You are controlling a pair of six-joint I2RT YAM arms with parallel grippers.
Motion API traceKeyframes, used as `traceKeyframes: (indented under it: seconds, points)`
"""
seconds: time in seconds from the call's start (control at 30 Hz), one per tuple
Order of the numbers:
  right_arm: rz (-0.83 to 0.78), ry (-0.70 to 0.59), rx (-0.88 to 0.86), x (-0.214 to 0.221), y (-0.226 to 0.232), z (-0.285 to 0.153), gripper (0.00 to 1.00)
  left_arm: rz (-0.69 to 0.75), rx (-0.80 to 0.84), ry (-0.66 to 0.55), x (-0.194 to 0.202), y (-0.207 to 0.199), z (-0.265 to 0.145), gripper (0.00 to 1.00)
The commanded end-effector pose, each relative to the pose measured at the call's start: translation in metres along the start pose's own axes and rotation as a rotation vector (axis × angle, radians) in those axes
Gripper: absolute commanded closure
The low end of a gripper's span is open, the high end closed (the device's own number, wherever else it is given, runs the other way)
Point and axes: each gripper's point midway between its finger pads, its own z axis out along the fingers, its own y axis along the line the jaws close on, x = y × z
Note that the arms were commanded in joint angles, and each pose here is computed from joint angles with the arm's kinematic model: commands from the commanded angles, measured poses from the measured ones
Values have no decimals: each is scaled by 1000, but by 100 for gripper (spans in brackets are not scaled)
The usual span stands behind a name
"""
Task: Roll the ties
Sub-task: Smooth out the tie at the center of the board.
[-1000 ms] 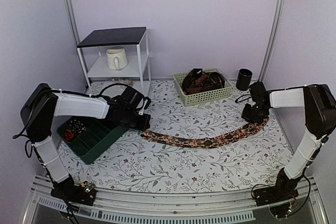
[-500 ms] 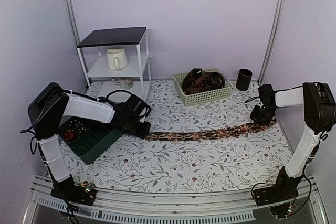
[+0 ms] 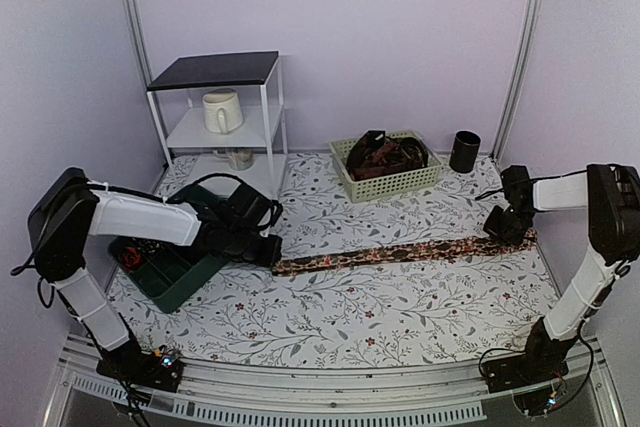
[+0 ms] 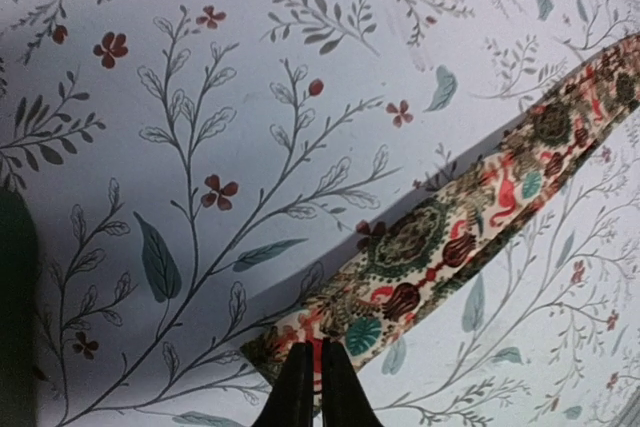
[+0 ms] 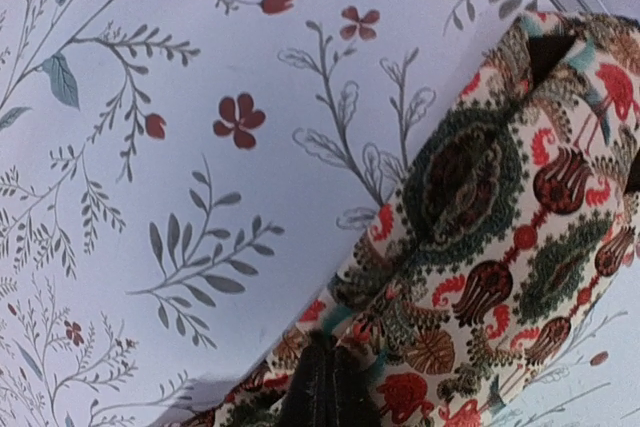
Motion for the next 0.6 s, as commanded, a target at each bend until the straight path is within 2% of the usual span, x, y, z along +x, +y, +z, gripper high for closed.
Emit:
traceKeyframes:
  seconds: [0.0, 0.1, 0.27, 0.43, 0.57]
  points:
    - [-18, 45, -76, 14, 11, -29, 100, -2, 31, -52, -16, -13, -21, 93]
    - [-43, 34, -166, 19, 35, -49, 98, -13, 23, -50, -10, -9, -26, 90]
    - [-132, 54, -395, 49, 104, -77, 98, -31, 63, -27, 7, -9, -22, 87]
    - [-220, 121, -585, 101, 180, -93, 100, -4, 173, -21, 9, -28, -15, 95]
    - [-304, 197, -686, 145, 235, -101, 100, -11, 132, 31, 25, -19, -3, 100]
